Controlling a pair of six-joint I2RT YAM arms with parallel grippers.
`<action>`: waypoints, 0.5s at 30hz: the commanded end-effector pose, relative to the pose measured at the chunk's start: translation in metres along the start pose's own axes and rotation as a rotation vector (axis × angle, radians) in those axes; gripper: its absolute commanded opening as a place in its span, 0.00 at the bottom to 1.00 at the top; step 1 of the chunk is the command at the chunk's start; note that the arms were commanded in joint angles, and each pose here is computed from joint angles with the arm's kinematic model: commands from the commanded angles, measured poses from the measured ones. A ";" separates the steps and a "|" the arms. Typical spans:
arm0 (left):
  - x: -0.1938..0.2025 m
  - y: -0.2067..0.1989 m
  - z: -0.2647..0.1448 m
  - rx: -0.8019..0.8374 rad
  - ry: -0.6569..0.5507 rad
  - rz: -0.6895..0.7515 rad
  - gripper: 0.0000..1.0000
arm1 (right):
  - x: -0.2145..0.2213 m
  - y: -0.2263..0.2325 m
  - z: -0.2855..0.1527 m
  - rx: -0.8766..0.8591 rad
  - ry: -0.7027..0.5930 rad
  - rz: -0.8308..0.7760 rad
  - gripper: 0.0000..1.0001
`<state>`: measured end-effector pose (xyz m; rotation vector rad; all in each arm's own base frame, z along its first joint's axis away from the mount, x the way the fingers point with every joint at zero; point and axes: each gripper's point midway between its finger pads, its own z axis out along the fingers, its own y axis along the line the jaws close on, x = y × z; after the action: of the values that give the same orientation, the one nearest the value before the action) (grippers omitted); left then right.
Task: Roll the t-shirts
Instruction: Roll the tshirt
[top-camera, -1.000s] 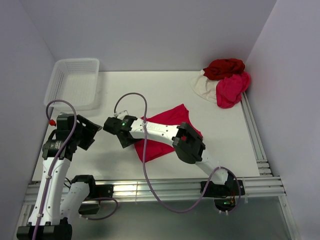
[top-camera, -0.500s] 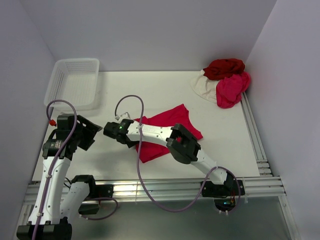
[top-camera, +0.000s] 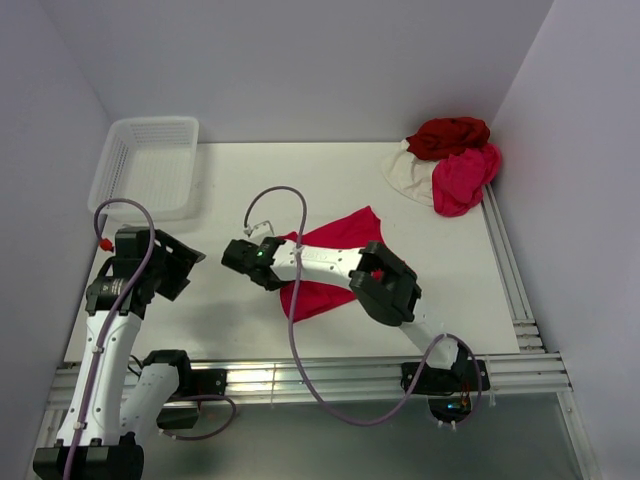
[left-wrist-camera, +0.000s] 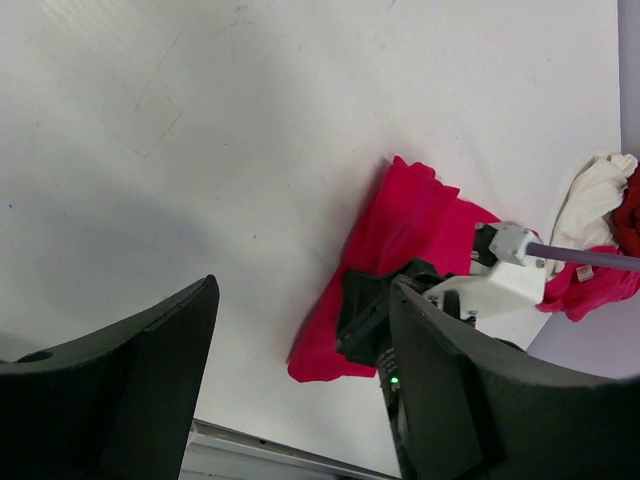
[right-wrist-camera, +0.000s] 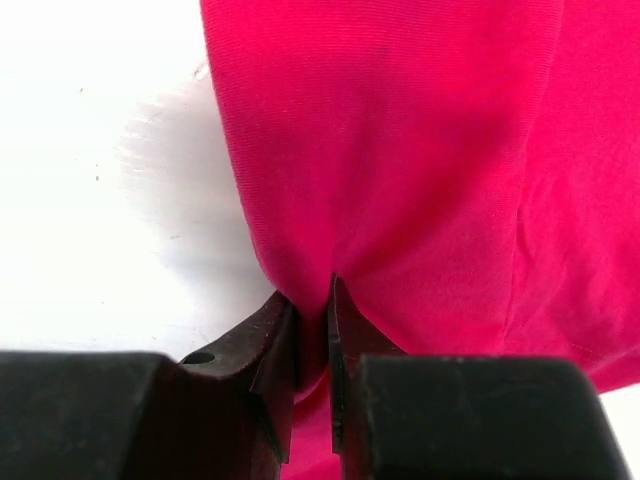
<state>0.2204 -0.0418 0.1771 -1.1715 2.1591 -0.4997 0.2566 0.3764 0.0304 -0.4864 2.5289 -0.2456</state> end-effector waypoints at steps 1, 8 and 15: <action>-0.010 -0.011 -0.002 0.036 -0.032 0.015 0.75 | -0.042 -0.006 -0.031 -0.137 -0.097 0.125 0.01; 0.001 -0.007 0.010 0.040 0.019 0.022 0.75 | -0.049 -0.013 -0.046 -0.482 -0.068 0.306 0.01; 0.010 -0.005 0.019 0.051 0.057 0.039 0.75 | -0.050 -0.021 -0.056 -0.797 -0.009 0.405 0.01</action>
<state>0.2250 -0.0487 0.1601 -1.1610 2.1989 -0.5321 0.2755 0.3528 0.0739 -0.2079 2.6333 0.5641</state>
